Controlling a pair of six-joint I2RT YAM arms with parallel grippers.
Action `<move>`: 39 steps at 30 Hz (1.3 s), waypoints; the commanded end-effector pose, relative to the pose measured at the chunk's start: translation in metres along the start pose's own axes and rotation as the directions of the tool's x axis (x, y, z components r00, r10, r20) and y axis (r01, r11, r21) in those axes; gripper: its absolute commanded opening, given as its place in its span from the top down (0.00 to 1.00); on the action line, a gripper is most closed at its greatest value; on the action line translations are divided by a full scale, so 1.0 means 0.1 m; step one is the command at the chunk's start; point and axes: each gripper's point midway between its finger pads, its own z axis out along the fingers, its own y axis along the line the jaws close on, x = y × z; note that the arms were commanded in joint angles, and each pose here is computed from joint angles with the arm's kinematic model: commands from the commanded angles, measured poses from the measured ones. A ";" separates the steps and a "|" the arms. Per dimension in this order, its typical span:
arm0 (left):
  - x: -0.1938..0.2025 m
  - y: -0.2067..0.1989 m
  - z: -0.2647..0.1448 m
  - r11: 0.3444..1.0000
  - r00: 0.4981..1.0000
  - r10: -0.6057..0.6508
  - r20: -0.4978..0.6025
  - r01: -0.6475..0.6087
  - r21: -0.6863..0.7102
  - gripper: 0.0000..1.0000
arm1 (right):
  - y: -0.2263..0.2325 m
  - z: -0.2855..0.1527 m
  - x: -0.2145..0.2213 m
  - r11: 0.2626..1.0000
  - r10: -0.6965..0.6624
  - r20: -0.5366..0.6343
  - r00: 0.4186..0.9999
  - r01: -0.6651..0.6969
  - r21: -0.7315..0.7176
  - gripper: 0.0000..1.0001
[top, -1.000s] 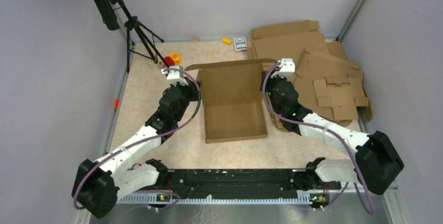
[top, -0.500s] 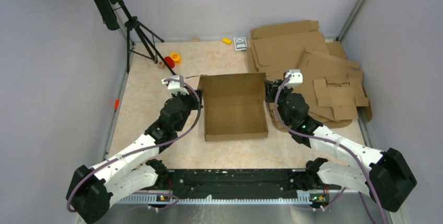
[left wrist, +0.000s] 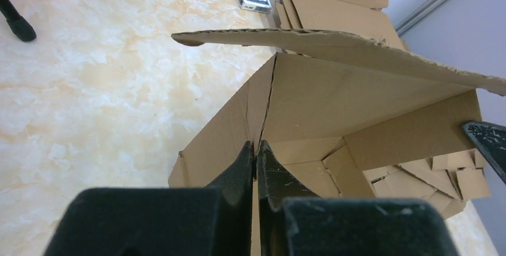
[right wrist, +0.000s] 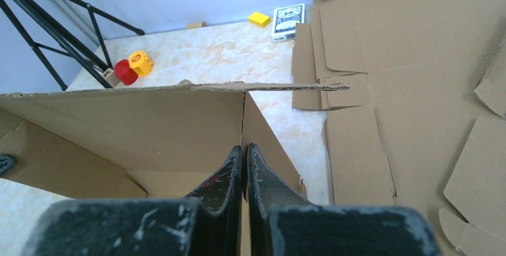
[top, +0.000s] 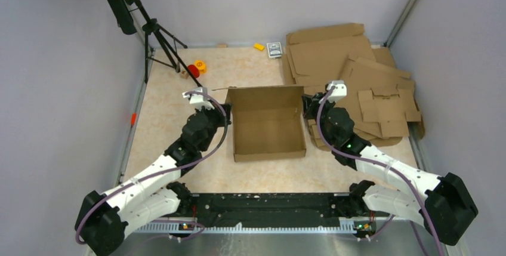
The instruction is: Fold the paper box
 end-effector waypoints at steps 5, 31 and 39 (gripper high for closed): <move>0.31 -0.19 0.12 0.999 0.975 -0.040 -0.219 0.036 -0.019 0.99 | 0.32 0.08 0.21 0.994 0.099 -0.165 0.981 -0.107 -0.038 1.00; 0.51 0.22 -0.05 0.987 0.957 0.066 -0.282 -0.104 -0.121 0.99 | 0.38 -0.61 0.54 0.957 -0.177 -0.435 0.883 0.051 -0.286 0.39; 0.63 0.27 -0.03 0.986 0.952 0.072 -0.299 -0.112 -0.121 0.99 | 0.78 -1.07 0.33 0.869 -0.227 -0.529 0.818 -0.076 -0.490 0.17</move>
